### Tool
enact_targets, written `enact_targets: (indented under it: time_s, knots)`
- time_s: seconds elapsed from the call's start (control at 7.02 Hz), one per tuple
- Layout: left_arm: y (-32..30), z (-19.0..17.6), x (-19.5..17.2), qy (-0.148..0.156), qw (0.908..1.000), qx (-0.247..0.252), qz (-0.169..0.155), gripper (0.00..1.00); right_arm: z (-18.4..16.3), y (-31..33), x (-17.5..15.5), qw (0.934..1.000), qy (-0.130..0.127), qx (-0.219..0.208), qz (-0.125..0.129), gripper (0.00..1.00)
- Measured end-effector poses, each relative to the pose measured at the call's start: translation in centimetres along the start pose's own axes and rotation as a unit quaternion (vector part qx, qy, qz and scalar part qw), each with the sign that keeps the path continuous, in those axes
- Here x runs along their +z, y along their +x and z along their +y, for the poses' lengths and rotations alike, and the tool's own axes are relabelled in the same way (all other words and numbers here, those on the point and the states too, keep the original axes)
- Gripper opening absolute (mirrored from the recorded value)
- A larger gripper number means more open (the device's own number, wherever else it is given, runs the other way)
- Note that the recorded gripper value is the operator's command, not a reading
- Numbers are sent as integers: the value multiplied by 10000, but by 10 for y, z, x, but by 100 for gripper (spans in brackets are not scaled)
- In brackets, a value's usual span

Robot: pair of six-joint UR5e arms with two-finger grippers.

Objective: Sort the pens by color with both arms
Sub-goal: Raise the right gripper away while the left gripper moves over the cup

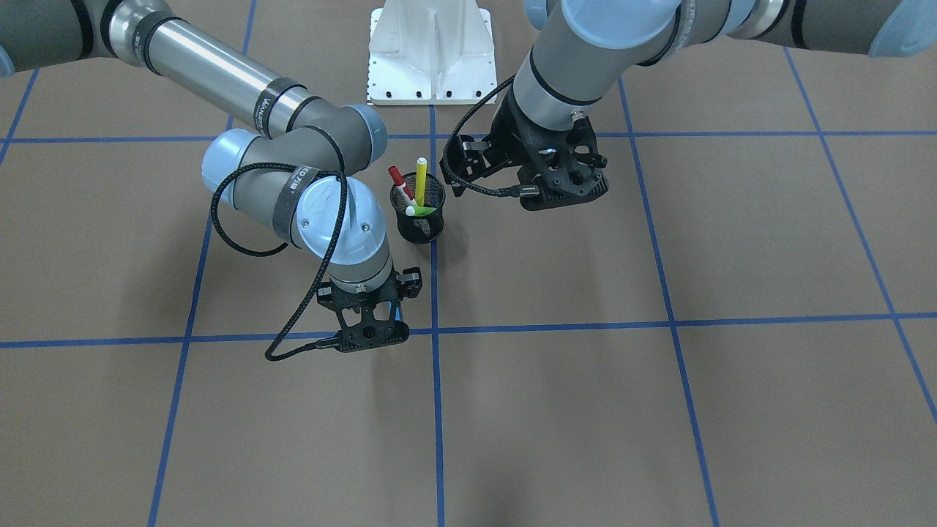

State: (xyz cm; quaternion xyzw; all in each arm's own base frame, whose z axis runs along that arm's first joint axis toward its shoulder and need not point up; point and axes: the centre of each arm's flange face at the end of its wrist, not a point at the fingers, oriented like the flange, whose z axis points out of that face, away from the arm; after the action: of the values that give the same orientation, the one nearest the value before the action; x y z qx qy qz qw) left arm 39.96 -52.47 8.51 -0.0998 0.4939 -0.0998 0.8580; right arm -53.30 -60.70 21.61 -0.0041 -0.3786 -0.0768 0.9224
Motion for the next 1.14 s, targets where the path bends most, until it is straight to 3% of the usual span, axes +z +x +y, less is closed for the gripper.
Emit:
enact_targets:
  time_s: [0.57, 1.14]
  knots:
    - [22, 1, 25, -173, 9997, -65, -175, 92, -41, 107, -103, 9974, 336, 10, -645, 98]
    - [70, 17, 55, -507, 9931, -883, -581, 87, -24, 178, -144, 9946, 585, 157, -848, 98]
